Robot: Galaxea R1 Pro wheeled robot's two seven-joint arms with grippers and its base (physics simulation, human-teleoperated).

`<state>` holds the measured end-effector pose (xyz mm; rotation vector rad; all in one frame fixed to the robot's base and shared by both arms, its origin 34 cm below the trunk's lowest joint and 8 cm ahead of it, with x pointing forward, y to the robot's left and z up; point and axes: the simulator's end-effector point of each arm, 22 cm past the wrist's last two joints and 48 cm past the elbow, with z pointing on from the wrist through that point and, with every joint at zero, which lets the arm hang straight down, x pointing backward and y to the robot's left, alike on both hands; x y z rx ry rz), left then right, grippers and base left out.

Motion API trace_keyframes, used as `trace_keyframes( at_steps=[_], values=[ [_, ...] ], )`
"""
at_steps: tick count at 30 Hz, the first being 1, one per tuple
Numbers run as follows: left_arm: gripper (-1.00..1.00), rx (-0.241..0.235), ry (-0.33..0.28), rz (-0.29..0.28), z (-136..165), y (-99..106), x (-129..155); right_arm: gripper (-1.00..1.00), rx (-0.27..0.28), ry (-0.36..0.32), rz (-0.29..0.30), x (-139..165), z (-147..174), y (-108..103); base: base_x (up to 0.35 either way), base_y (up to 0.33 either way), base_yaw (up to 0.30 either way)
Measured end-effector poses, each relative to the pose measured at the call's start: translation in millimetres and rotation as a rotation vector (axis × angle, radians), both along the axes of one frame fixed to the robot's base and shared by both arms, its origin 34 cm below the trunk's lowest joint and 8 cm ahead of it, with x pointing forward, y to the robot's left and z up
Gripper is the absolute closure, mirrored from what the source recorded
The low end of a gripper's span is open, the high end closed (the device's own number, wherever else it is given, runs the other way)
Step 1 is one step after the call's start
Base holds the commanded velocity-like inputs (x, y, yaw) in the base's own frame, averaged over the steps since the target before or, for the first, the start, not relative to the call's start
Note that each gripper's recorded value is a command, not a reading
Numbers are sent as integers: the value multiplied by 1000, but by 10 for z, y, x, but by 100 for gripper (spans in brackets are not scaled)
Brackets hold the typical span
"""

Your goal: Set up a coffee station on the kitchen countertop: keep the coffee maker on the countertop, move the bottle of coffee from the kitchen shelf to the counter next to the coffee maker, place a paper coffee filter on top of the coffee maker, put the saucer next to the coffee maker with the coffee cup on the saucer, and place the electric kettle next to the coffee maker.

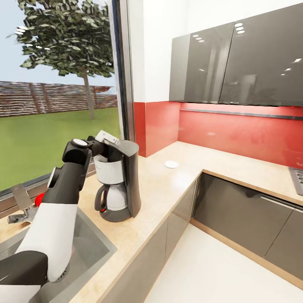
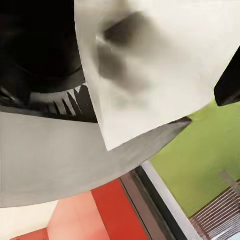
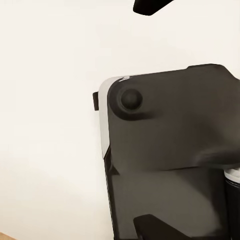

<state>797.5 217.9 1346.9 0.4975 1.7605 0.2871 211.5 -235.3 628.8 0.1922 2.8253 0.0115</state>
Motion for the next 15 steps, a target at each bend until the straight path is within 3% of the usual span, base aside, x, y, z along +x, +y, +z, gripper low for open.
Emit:
trace_keyframes(
  at_steps=[15],
  values=[
    [-100, -3, -12, 3, 48, 20, -13, -100, 1, 0, 0, 0, 0, 3, 0, 0, 0]
  ],
)
